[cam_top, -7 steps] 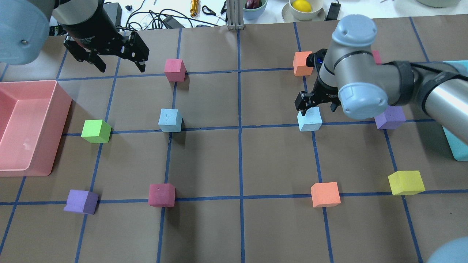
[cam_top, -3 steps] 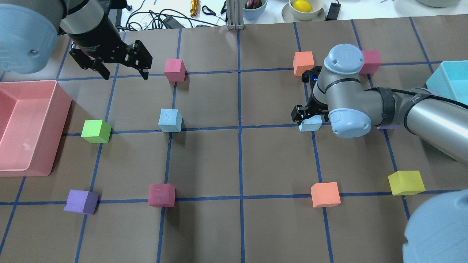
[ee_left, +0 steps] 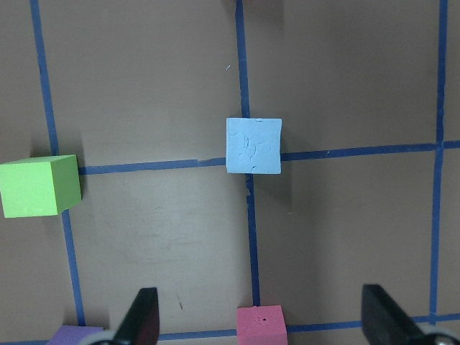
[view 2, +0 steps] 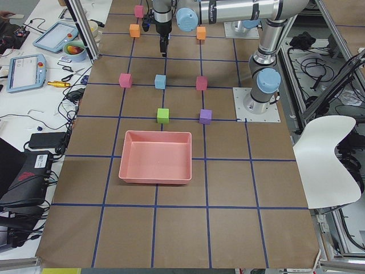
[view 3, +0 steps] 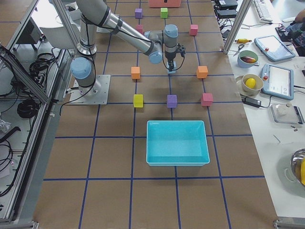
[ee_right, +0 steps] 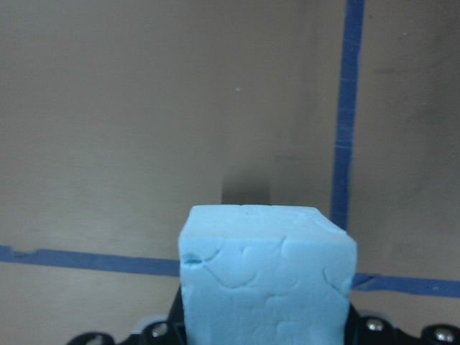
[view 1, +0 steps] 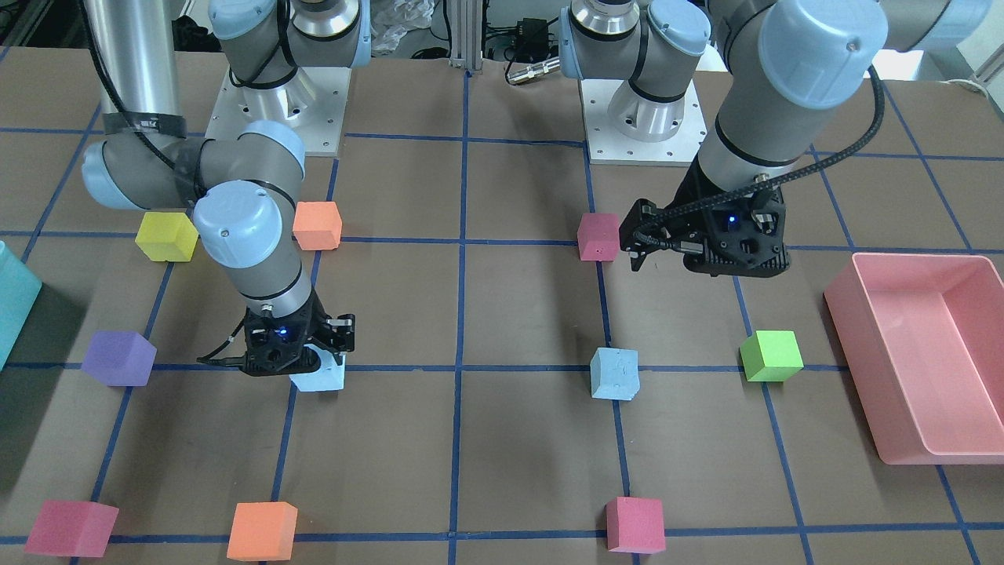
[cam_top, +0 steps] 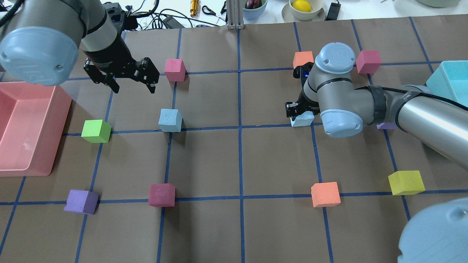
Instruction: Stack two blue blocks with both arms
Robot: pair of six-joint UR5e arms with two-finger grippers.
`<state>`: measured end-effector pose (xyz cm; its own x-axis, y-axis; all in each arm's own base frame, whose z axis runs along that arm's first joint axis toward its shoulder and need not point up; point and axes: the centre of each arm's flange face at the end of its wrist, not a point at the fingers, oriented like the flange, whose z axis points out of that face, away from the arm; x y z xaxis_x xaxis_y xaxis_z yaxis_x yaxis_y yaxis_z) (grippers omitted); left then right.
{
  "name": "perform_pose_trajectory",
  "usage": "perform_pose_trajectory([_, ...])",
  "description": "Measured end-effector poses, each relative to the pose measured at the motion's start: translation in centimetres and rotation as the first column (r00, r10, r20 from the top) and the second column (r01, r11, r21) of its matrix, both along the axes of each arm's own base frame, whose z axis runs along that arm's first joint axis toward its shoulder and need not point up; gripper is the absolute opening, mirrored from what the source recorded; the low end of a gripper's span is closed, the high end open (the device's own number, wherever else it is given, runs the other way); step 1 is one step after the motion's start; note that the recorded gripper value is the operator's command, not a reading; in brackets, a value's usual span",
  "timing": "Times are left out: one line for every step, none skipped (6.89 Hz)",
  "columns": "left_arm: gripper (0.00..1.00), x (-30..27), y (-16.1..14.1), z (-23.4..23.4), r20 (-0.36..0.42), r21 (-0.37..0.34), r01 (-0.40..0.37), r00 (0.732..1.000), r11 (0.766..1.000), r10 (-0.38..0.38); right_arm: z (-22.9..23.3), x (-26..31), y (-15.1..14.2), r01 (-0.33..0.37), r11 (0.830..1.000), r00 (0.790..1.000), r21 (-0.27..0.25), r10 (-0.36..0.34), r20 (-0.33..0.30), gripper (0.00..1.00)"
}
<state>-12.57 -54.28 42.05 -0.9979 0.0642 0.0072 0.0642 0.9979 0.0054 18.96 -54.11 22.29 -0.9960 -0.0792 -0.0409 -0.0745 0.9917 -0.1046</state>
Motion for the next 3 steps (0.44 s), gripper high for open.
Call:
perform_pose_trajectory([1.0, 0.1, -1.0, -2.7, -0.002, 0.008, 0.008, 1.0, 1.0, -0.008, 1.0, 5.2, 1.7, 0.008, 1.0, 1.0, -0.002, -0.008, 0.018, 0.25])
perform_pose_trajectory([1.0, 0.1, -1.6, -6.1, -0.002, 0.013, 0.019, 1.0, 1.0, -0.019, 1.3, 10.4, 4.2, 0.023, 1.0, 0.999, 0.005, -0.023, 0.033, 0.25])
perform_pose_trajectory([1.0, 0.2, -2.0, -9.4, 0.0, 0.006, 0.024, 1.0, 1.0, -0.024, 1.1, 14.5, 6.9, 0.03, 0.999, 0.999, 0.017, -0.031, 0.037, 0.28])
